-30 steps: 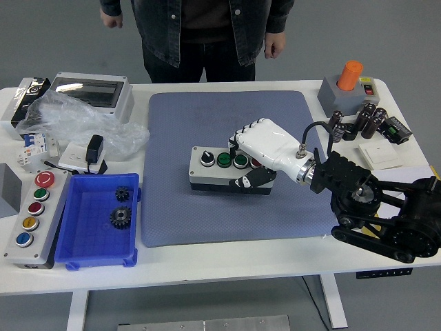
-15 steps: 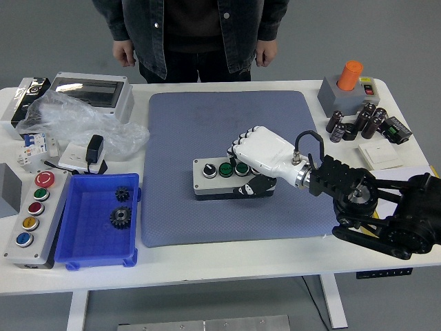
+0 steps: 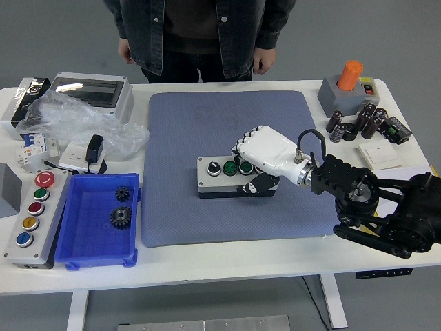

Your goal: Pick up the button,place it on the desk,press the button,press the button

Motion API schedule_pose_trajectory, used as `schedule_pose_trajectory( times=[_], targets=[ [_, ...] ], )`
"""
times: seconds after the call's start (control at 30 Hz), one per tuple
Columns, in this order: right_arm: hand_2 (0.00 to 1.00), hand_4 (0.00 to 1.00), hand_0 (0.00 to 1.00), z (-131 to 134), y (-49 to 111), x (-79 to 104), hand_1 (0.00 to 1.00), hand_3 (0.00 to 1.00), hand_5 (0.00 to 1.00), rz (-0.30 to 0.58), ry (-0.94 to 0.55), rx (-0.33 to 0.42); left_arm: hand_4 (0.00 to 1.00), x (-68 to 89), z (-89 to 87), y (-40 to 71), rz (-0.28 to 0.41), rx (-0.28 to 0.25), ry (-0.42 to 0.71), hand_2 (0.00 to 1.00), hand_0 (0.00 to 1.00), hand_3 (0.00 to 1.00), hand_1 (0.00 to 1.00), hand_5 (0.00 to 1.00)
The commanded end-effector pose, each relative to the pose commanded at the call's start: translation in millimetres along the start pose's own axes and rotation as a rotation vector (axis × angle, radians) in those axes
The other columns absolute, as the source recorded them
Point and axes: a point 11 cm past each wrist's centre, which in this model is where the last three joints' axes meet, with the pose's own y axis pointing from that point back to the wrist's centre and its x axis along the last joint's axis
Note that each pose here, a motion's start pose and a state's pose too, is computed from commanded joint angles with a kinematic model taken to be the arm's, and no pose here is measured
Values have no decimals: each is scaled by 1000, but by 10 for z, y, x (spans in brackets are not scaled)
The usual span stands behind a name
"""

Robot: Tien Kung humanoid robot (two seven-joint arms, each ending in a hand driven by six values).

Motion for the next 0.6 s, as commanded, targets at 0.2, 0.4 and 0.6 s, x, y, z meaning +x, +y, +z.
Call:
schedule_pose_trajectory(
  times=[0.2, 0.4, 0.6],
  targets=[
    [605, 540, 533, 2, -4, -27, 630, 402, 49, -6, 5, 2, 712, -2, 8, 0, 1, -4, -1, 672, 696, 694, 735, 443],
    [609, 539, 533, 19, -15, 42, 631, 403, 49, 2, -19, -2, 711, 5, 4, 0, 3, -5, -1, 672, 696, 693, 735, 443],
    [641, 547, 548, 26, -22, 84, 637, 408, 56, -1, -44, -1, 711, -5, 3, 0, 2, -5, -5, 672, 696, 693, 735, 444]
  ],
)
